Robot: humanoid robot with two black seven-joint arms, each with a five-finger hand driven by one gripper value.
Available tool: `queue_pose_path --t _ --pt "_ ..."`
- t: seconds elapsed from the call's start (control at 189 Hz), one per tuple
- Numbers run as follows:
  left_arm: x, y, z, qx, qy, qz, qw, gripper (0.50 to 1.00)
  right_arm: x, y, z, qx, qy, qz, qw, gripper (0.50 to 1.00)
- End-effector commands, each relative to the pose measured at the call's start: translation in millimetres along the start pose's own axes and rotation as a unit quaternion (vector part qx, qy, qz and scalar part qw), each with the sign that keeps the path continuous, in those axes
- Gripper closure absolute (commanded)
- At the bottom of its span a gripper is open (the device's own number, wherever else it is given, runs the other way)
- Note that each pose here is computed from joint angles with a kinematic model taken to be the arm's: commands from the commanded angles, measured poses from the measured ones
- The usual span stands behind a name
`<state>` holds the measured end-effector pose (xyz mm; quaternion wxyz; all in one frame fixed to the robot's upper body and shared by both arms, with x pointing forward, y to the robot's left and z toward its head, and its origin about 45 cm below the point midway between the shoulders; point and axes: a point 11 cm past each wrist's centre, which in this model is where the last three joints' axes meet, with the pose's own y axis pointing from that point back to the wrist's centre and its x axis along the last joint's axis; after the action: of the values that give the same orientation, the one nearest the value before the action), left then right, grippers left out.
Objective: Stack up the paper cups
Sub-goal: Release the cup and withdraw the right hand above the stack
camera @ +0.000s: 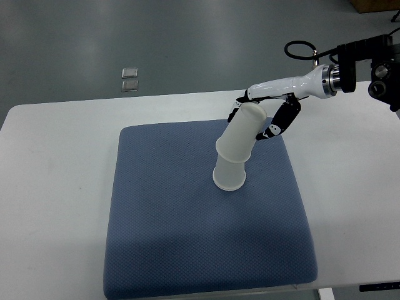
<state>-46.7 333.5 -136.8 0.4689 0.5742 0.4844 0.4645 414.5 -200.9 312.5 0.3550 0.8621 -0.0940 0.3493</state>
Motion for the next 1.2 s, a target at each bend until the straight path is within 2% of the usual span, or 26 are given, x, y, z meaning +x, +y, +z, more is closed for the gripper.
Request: queue_pose_path --t 0.0,0.169,0.196,0.265,0.355,0.45,0.609,0.725,0.858,1.032,1.197 --pt "0 0 0 0.0 0.0 -0.001 1.0 0.5 -1 -3 -1 0.002 0.001 -0.002 1.0 0.787" --pt "0 0 0 0.0 0.0 0.0 1.0 0.5 -3 -8 -4 0.005 0.003 -0.006 1.0 0.773" --pt "0 0 0 0.0 0.0 0.0 1.0 0.5 -4 -9 -5 0.007 0.005 -0.007 1.0 0.748" --pt "0 0 0 0.001 0.0 0.0 1.0 0.5 -7 -11 -5 0.005 0.009 -0.012 1.0 0.726" --pt "0 0 0 0.0 0.0 0.0 1.0 0.5 -8 -17 -4 -0.006 0.014 -0.014 1.0 0.642" --pt "0 0 0 0.001 0.0 0.0 1.0 0.5 -9 -18 -2 -0.01 0.012 -0.014 1.0 0.593" --pt "0 0 0 0.0 0.0 0.0 1.0 0.5 -6 -17 -1 -0.012 0.012 -0.007 1.0 0.585" --pt "0 0 0 0.0 0.0 -0.001 1.0 0.5 7 -10 6 -0.012 -0.006 0.038 0.999 0.585" --pt "0 0 0 0.001 0.0 0.0 1.0 0.5 -3 -14 32 0.008 -0.132 0.106 0.985 0.585" --pt "0 0 0 0.0 0.0 0.0 1.0 0.5 -24 -37 59 0.036 -0.293 0.157 0.943 0.585" --pt "0 0 0 0.0 0.0 0.0 1.0 0.5 -29 -41 86 0.066 -0.434 0.23 0.869 0.585"
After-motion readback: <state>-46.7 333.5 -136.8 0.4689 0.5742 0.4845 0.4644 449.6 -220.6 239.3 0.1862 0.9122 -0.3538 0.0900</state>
